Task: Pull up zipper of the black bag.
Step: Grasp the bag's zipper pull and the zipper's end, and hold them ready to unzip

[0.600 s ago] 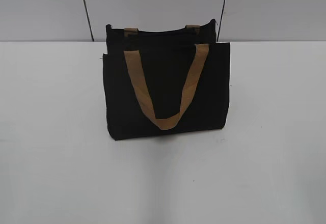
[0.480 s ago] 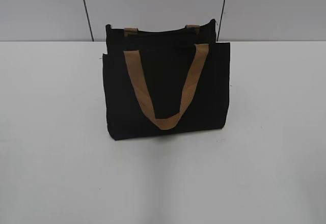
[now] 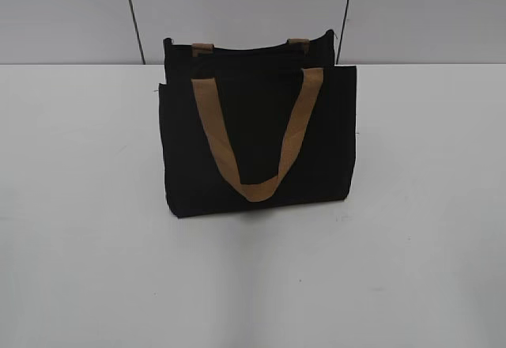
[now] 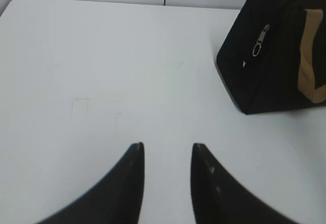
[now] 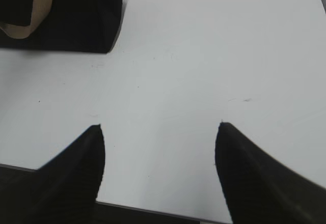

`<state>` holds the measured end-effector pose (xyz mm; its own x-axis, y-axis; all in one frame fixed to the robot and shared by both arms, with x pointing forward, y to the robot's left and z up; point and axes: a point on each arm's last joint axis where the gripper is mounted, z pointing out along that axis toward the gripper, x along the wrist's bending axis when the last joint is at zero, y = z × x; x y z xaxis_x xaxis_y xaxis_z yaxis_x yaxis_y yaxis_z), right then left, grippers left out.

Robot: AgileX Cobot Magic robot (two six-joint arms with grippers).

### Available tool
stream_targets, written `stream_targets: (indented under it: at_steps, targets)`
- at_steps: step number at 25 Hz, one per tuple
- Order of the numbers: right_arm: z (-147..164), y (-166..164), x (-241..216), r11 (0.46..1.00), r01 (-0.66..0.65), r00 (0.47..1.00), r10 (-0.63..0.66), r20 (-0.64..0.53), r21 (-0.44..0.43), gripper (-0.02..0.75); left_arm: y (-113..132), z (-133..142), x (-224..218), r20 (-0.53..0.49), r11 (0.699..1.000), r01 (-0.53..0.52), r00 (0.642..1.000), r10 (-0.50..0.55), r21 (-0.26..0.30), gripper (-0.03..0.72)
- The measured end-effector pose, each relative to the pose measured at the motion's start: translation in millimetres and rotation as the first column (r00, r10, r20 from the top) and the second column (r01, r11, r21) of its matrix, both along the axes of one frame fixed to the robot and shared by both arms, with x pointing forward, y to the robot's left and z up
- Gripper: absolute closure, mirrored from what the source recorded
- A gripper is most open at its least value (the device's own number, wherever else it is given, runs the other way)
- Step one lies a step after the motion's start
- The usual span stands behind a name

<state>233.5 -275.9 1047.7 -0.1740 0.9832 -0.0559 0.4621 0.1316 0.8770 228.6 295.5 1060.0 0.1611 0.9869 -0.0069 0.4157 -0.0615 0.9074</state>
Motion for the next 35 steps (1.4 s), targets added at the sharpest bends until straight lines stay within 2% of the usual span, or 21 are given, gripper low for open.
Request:
stream_targets:
  at_steps: [11,15,18,21,25,28,30,33,35]
  targets:
    - [0.0,0.1,0.0,1.0,0.0,1.0,0.0,0.0,0.001,0.211,0.1,2.7,-0.1,0.02,1.0,-0.001,1.0,0.001,-0.002,0.45]
    - [0.0,0.2,0.0,1.0,-0.001,1.0,0.001,0.0,0.002,0.211,1.0,25.4,3.8,0.212,1.0,-0.015,0.977,0.019,-0.023,0.449]
    - [0.0,0.2,0.0,1.0,-0.001,1.0,0.001,0.0,0.002,0.211,3.2,39.3,16.4,0.326,0.999,-0.044,0.944,0.045,-0.009,0.449]
    - [0.0,0.2,0.0,1.0,-0.001,1.0,0.001,0.0,0.002,0.211,2.9,42.6,40.2,0.386,0.998,-0.061,0.921,0.055,0.002,0.449]
    - [0.0,0.2,0.0,1.0,-0.001,1.0,0.001,0.0,0.002,0.211,0.0,32.8,81.0,0.456,0.998,-0.067,0.888,0.059,0.001,0.449]
    - [0.0,0.2,0.0,1.0,-0.001,1.0,0.001,0.0,0.002,0.211,-2.7,19.8,110.7,0.49,0.997,-0.067,0.871,0.037,0.043,0.449]
    - [0.0,0.2,0.0,1.0,-0.001,1.0,0.001,0.0,0.002,0.211,-5.4,11.7,129.8,0.49,0.996,-0.057,0.872,0.014,0.073,0.449]
    - [0.0,0.2,0.0,1.0,-0.001,1.0,0.001,0.0,0.002,0.211,-12.3,-0.2,158.6,0.469,0.984,-0.01,0.88,-0.077,0.18,0.448]
    - [0.0,0.2,0.0,1.0,-0.001,1.0,0.001,0.0,0.002,0.211,-17.9,-12.2,178.8,0.443,0.977,0.038,0.887,-0.129,0.21,0.445]
